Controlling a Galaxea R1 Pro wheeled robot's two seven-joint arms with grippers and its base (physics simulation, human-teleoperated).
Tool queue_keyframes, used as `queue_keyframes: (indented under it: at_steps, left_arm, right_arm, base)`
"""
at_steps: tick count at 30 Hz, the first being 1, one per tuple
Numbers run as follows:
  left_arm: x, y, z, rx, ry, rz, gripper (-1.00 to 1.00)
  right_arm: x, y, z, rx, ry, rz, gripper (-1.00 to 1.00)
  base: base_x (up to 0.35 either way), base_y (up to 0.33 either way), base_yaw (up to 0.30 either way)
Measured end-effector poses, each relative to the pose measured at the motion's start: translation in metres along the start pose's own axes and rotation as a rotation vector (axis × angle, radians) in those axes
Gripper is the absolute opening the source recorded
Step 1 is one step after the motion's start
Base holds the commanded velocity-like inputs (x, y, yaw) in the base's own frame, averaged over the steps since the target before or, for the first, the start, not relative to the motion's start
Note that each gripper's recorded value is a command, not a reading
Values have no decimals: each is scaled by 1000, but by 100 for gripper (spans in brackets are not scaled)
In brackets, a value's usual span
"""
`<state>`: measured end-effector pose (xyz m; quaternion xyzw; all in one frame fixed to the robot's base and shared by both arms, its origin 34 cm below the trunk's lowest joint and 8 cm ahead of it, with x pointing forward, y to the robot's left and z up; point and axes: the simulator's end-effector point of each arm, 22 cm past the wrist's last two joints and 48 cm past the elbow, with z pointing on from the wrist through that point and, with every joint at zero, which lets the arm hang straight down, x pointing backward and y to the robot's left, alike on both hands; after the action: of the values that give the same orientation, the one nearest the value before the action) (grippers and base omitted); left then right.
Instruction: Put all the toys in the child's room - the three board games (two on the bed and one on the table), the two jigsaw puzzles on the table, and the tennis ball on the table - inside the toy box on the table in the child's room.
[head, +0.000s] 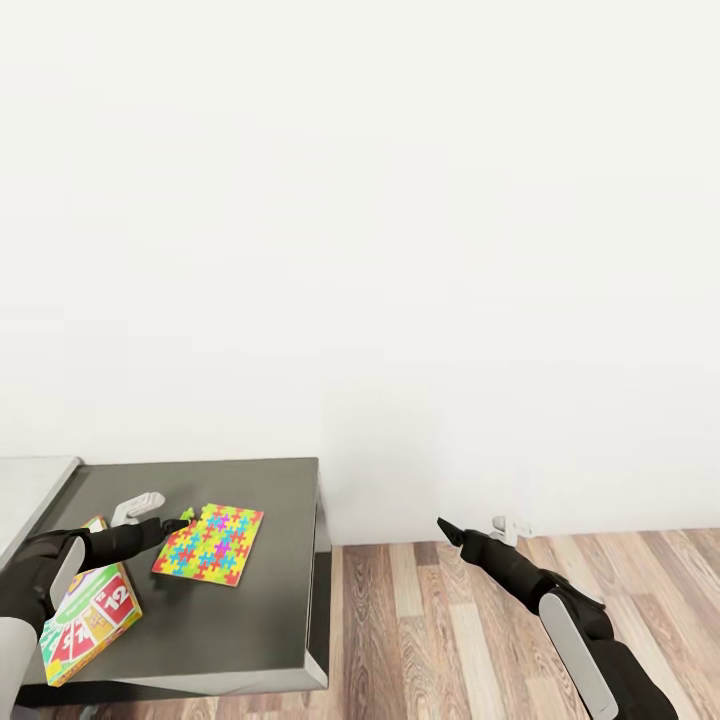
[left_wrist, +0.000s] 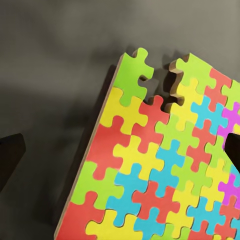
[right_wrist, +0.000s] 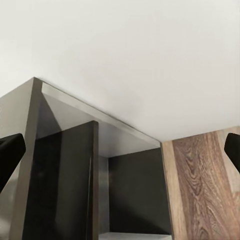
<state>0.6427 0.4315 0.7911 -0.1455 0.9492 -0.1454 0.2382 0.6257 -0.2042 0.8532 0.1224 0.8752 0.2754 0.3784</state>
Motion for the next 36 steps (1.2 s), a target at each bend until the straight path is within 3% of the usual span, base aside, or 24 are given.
queue_keyframes:
  at_steps: [36]
  left_arm:
    - [14, 8, 12, -11, 32, -6, 100]
  right_arm:
    - [24, 1, 9, -4, 50, -5, 100]
  base:
    - [0, 0, 0]
